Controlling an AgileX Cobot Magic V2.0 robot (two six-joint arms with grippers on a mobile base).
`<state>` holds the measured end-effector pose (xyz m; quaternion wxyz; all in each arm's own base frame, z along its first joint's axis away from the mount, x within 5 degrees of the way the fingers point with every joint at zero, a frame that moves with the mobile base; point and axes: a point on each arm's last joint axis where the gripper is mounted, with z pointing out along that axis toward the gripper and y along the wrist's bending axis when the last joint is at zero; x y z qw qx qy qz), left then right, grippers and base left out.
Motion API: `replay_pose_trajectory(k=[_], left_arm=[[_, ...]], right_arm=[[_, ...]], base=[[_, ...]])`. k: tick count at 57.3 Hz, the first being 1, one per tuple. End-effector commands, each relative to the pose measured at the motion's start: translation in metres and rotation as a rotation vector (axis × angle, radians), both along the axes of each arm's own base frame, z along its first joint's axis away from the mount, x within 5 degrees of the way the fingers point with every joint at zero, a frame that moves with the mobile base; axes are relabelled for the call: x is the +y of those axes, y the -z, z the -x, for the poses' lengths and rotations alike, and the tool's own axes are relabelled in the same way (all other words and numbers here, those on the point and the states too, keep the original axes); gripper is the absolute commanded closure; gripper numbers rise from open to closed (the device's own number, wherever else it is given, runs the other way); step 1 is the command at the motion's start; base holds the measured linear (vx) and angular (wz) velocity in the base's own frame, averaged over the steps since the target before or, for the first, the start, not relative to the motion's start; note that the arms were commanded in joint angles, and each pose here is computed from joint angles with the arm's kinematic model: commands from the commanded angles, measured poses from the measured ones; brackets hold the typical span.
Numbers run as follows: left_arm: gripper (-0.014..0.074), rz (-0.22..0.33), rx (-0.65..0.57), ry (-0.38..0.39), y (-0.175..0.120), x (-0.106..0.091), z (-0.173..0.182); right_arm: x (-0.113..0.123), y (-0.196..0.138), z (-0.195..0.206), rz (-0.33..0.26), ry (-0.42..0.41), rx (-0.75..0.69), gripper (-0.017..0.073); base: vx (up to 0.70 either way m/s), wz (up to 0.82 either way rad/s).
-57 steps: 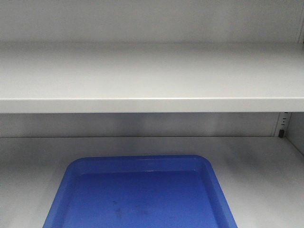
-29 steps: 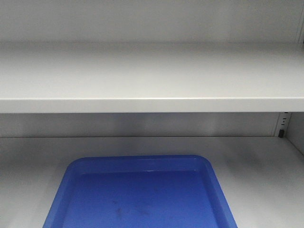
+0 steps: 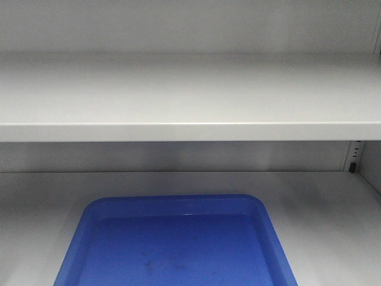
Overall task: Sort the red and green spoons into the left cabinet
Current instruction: 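Extend both grippers with the spoons over the blue tray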
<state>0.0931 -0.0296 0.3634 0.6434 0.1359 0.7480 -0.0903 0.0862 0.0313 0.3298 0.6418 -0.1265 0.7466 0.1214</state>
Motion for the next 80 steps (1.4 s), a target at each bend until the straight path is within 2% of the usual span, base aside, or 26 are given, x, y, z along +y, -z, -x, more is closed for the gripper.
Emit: replay_pose_trajectory(k=[1,16,26,33,45,49,52,57,65,75,80], left_arm=[[0.0597,0.05,-0.099,-0.023,-0.017,0.002,0.0],[0.0597,0.095,-0.045,0.004,-0.013,-0.001,0.0],[0.0597,0.244,-0.033,0.02,-0.016,-0.006,-0.013],[0.0597,0.274,-0.01,0.049,-0.014,-0.012,-0.029],[0.0597,0.327,0.031,0.172,-0.008,-0.028,-0.052],[0.0597,0.349,0.042,0.227,-0.006,-0.034,-0.058],[0.0597,0.358,0.048,0.275,-0.005,-0.039,-0.062],[0.0597,0.373,0.054,0.331,-0.001,-0.045,-0.071],[0.0596,0.443,0.09,0.385,0.004,-0.052,-0.084],[0.0594,0.451,0.12,0.471,0.001,-0.061,-0.096],[0.0594,0.453,0.115,0.488,-0.004,-0.064,-0.103]], right_arm=[[-0.003,-0.015,-0.001,-0.043,0.04,-0.069,0.0562],[-0.001,-0.015,-0.001,-0.095,0.023,-0.057,0.0562],[0.001,-0.014,-0.013,-0.159,0.007,-0.016,0.0562],[0.004,-0.013,-0.027,-0.206,-0.028,-0.004,0.0562],[0.014,-0.014,-0.053,-0.249,-0.158,-0.051,0.0562],[0.017,-0.014,-0.061,-0.288,-0.193,-0.059,0.0562],[0.02,-0.014,-0.065,-0.27,-0.226,-0.059,0.0562],[0.024,-0.016,-0.075,-0.273,-0.281,-0.04,0.0562],[0.029,-0.024,-0.09,-0.287,-0.357,-0.028,0.0562],[0.035,-0.031,-0.107,-0.302,-0.441,-0.014,0.0562],[0.036,-0.028,-0.116,-0.313,-0.467,0.011,0.0562]], base=[[0.0,0.0],[0.0,0.0],[0.0,0.0],[0.0,0.0],[0.0,0.0],[0.0,0.0],[0.0,0.0],[0.0,0.0],[0.0,0.0],[0.0,0.0],[0.0,0.0]])
